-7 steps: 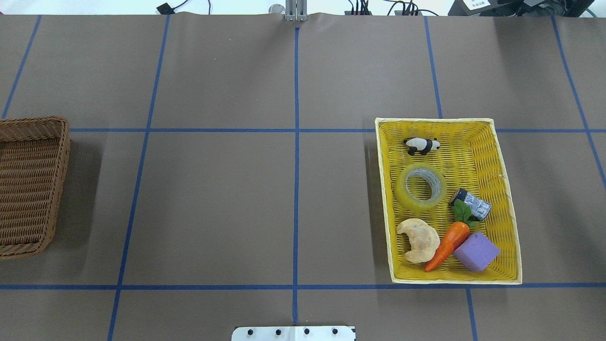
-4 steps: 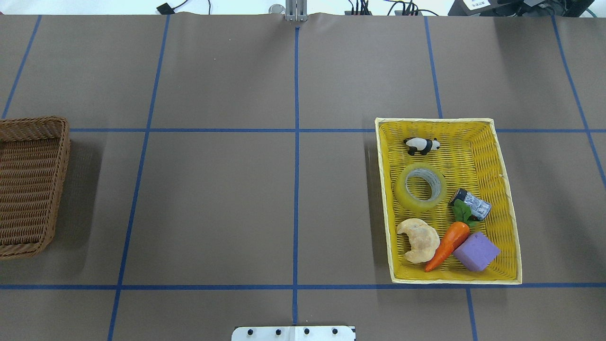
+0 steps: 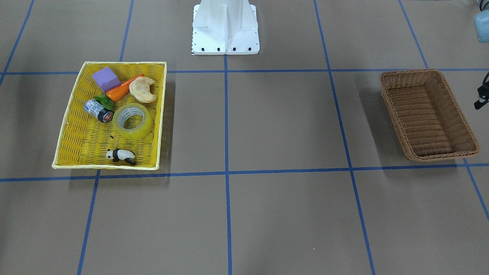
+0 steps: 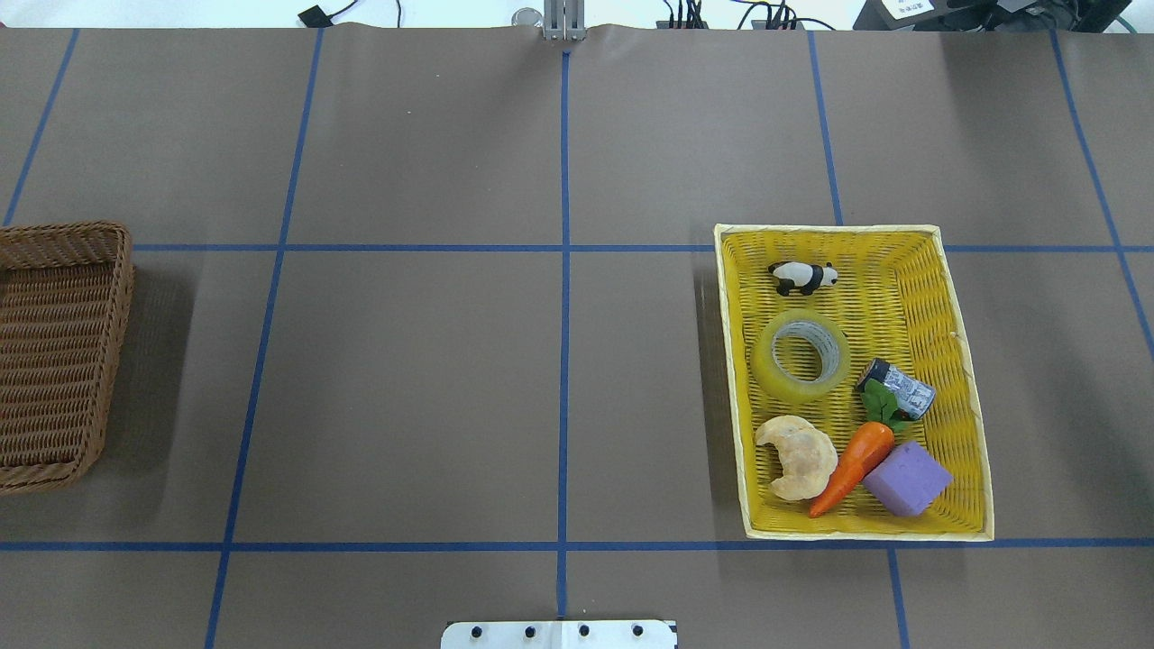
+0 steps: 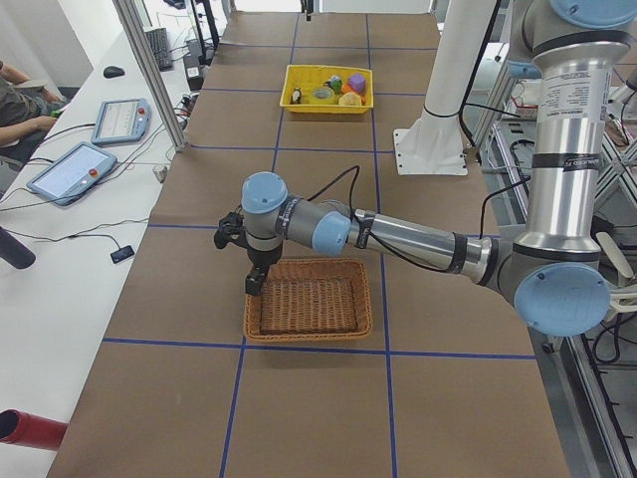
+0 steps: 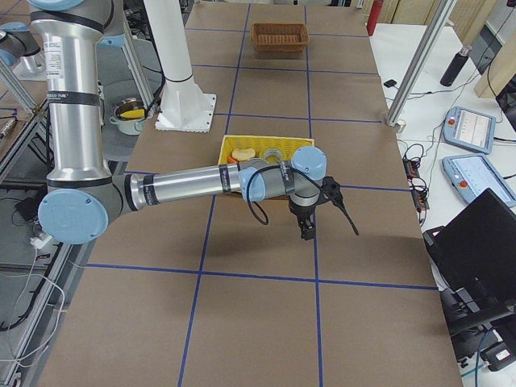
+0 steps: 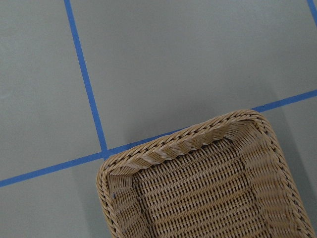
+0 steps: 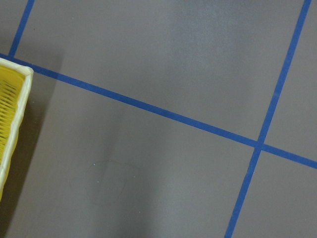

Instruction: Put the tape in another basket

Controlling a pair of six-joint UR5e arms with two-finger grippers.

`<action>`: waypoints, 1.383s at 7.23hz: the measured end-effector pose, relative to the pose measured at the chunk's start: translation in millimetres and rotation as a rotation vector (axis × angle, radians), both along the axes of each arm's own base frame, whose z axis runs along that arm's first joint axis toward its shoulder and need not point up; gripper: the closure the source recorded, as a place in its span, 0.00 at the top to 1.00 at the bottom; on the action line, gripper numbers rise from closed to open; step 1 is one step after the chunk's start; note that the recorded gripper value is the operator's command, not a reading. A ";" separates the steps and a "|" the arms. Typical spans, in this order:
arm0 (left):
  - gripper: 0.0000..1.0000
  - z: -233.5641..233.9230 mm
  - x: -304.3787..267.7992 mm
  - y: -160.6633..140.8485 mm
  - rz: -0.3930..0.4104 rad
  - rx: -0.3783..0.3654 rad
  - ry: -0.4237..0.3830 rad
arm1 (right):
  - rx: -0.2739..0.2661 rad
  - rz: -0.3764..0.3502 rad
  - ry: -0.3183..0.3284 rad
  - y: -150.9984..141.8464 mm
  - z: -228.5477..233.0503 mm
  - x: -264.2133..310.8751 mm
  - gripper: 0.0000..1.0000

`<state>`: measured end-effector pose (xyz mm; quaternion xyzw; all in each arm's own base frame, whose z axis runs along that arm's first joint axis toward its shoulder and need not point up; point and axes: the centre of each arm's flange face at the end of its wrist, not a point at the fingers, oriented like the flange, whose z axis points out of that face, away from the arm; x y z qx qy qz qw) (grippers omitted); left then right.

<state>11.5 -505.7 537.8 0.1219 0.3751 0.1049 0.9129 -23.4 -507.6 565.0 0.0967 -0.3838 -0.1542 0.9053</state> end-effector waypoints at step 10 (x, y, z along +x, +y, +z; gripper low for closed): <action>0.98 5.9 -0.9 5.2 -0.039 -0.053 0.004 | 0.110 -0.147 -0.057 22.7 -149.0 -267.6 0.79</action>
